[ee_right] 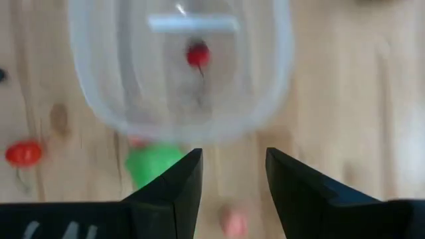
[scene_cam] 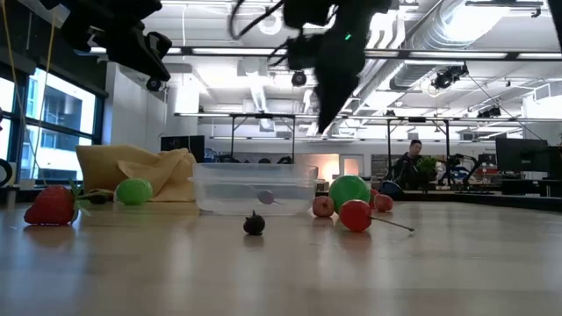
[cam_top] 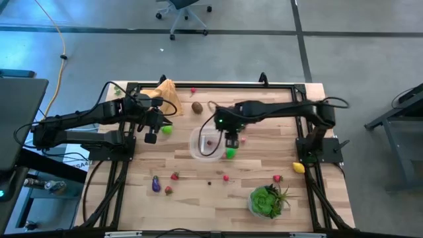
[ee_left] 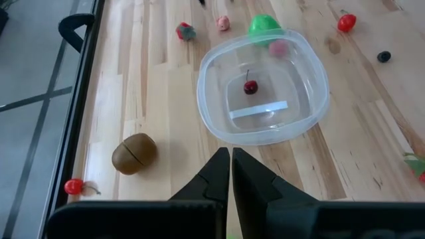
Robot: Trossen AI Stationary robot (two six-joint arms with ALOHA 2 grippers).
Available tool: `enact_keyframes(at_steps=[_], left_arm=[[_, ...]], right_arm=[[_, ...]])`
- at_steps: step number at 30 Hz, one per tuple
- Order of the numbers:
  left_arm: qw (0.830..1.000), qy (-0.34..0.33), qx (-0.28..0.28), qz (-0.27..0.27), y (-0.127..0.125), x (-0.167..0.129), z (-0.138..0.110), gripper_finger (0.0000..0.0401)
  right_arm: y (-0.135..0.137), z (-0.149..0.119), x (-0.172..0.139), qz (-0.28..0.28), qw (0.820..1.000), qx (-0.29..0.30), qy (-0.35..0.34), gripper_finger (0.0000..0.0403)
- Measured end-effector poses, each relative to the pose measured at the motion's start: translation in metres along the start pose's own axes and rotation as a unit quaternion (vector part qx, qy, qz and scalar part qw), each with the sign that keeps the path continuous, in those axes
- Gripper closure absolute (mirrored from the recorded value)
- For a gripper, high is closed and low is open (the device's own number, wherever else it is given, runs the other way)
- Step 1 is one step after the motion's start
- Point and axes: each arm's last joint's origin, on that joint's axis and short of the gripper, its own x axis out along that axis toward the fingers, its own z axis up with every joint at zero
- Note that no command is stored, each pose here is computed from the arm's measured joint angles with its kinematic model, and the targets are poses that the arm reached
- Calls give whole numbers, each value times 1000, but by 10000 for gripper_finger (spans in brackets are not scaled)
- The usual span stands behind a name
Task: Pick and placing Produce into tupperware
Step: Put the lemon into the transparent bin
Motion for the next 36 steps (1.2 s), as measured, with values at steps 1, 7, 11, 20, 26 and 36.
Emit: enact_keyframes(at_steps=[1,7,11,20,26,36], left_arm=[[1000,0,0,0,0,0,0,391],[1000,0,0,0,0,0,0,391],[1000,0,0,0,0,0,0,391],[1000,-2,0,1,0,0,0,391],[1000,0,0,0,0,0,0,391],[1000,0,0,0,0,0,0,391]], right_arm=[[0,-5,-9,-11,1000,14,6,245],[8,-38,-48,-61,988,108,87,245],[19,-62,-66,-90,966,174,169,245],[57,-131,-58,-84,918,284,265,245],[70,-176,-42,-78,888,356,281,249],[88,-225,-15,-113,834,400,364,290]])
